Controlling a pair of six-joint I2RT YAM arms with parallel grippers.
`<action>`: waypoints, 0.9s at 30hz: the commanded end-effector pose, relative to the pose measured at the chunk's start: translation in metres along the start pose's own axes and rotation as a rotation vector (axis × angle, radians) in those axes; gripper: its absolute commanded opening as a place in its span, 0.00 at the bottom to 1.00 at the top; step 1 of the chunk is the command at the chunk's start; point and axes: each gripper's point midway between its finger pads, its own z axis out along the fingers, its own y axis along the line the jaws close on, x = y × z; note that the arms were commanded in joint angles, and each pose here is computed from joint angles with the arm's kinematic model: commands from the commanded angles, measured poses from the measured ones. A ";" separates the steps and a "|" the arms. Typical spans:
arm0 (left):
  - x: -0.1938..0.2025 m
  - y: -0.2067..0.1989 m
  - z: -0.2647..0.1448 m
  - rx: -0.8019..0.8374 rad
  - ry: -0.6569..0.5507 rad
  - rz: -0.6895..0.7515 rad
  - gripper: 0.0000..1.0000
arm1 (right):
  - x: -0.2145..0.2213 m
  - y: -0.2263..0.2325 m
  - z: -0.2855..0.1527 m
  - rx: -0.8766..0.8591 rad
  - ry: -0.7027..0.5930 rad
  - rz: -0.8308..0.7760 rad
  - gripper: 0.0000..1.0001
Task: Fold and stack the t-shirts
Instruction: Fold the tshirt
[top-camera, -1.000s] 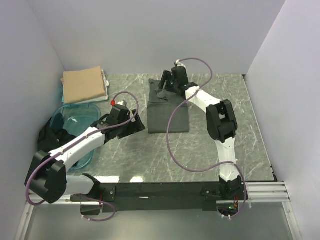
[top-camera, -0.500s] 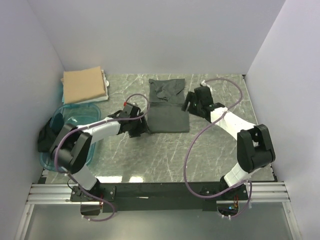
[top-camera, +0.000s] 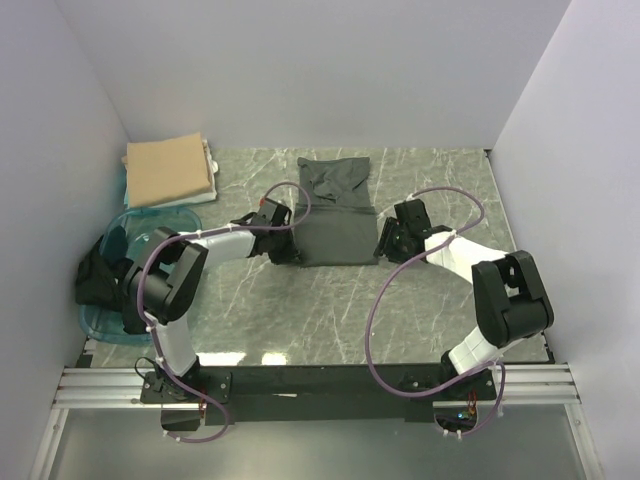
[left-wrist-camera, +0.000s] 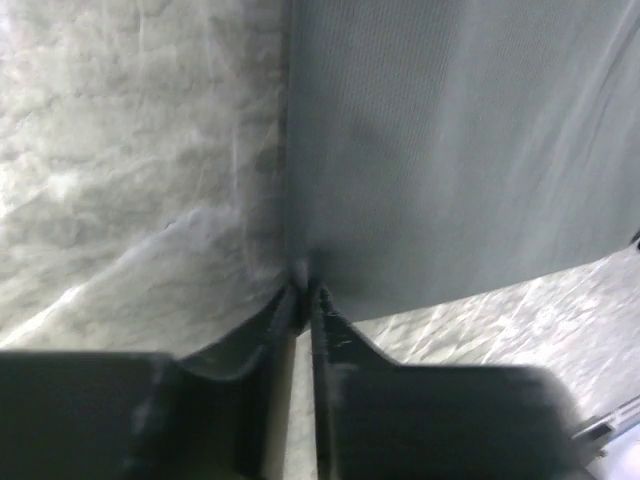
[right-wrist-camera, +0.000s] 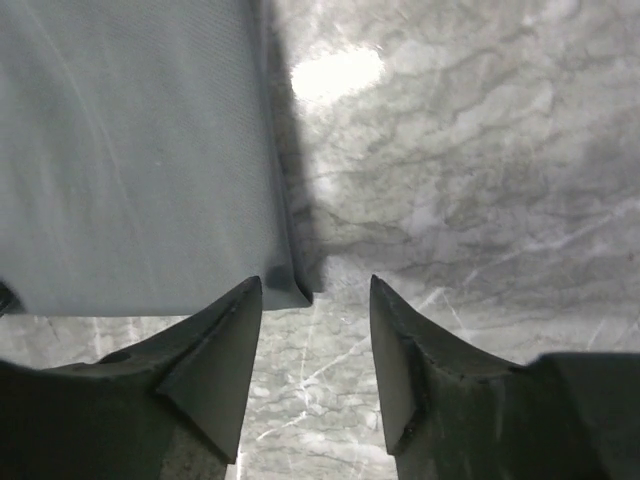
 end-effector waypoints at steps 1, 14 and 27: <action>-0.003 -0.003 0.006 -0.001 0.008 0.019 0.04 | -0.011 0.010 0.001 -0.047 -0.035 0.003 0.53; 0.000 -0.001 0.001 -0.008 -0.009 0.029 0.01 | 0.008 0.014 0.012 -0.091 0.048 0.021 0.37; 0.023 -0.009 -0.016 0.012 -0.048 0.092 0.01 | 0.051 0.007 -0.005 -0.165 0.130 0.019 0.00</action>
